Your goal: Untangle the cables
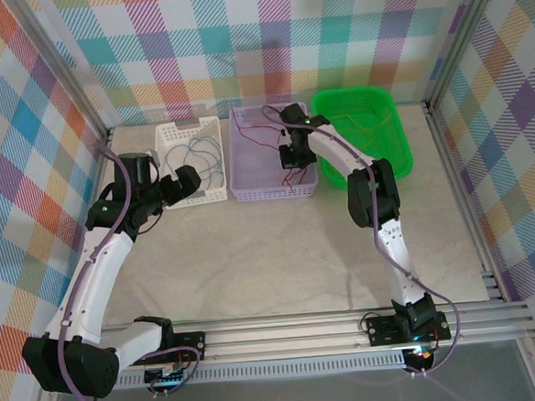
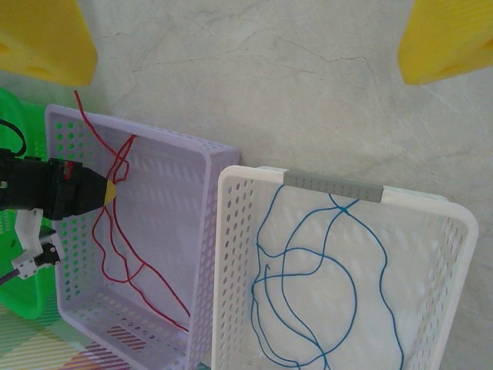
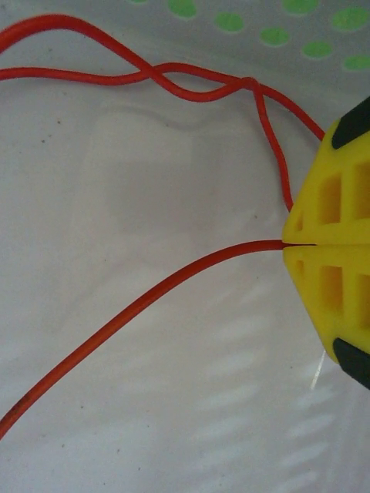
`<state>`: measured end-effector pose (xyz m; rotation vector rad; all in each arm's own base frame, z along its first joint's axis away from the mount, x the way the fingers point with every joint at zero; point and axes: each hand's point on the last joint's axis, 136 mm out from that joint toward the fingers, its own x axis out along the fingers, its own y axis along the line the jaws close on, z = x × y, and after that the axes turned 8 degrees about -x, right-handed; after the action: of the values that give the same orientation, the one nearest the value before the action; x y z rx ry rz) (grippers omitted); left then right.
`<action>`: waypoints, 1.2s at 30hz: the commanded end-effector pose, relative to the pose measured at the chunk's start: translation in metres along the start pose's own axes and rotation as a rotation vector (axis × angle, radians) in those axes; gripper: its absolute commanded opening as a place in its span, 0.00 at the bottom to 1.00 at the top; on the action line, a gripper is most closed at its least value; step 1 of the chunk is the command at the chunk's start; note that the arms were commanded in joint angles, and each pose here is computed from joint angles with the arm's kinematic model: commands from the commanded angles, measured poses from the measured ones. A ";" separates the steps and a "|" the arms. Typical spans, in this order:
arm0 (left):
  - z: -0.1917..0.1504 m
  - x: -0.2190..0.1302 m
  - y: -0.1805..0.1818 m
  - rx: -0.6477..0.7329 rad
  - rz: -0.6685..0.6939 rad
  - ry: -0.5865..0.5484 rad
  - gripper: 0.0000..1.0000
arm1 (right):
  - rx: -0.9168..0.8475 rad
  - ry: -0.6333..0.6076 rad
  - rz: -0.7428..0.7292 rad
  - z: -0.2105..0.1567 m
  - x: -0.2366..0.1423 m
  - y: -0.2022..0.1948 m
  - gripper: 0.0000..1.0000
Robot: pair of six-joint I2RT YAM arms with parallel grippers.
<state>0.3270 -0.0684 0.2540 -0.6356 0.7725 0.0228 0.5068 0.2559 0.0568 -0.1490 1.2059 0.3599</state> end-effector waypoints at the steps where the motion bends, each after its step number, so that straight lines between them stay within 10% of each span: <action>1: 0.000 -0.002 0.002 0.008 -0.005 -0.008 1.00 | -0.012 0.064 -0.025 -0.014 0.006 0.000 0.00; 4: 0.000 -0.001 0.001 0.008 -0.007 -0.006 1.00 | -0.021 0.063 -0.007 -0.010 0.000 0.004 0.00; 13: 0.000 0.001 0.003 0.008 0.001 -0.003 1.00 | -0.075 -0.104 0.036 0.030 -0.065 0.027 0.48; 24: -0.002 0.005 0.012 0.015 0.043 -0.006 1.00 | -0.131 -0.387 0.029 0.057 -0.197 0.032 0.70; 29: -0.004 0.010 0.020 0.017 0.078 -0.005 1.00 | -0.155 -0.577 -0.006 0.032 -0.255 0.018 0.99; 36: -0.010 0.021 0.032 0.033 0.135 -0.029 1.00 | -0.089 -0.640 -0.083 -0.039 -0.274 -0.030 1.00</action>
<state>0.3272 -0.0569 0.2265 -0.5877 0.8034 0.1098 0.3976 0.1845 0.3053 -0.1371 0.5907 0.4080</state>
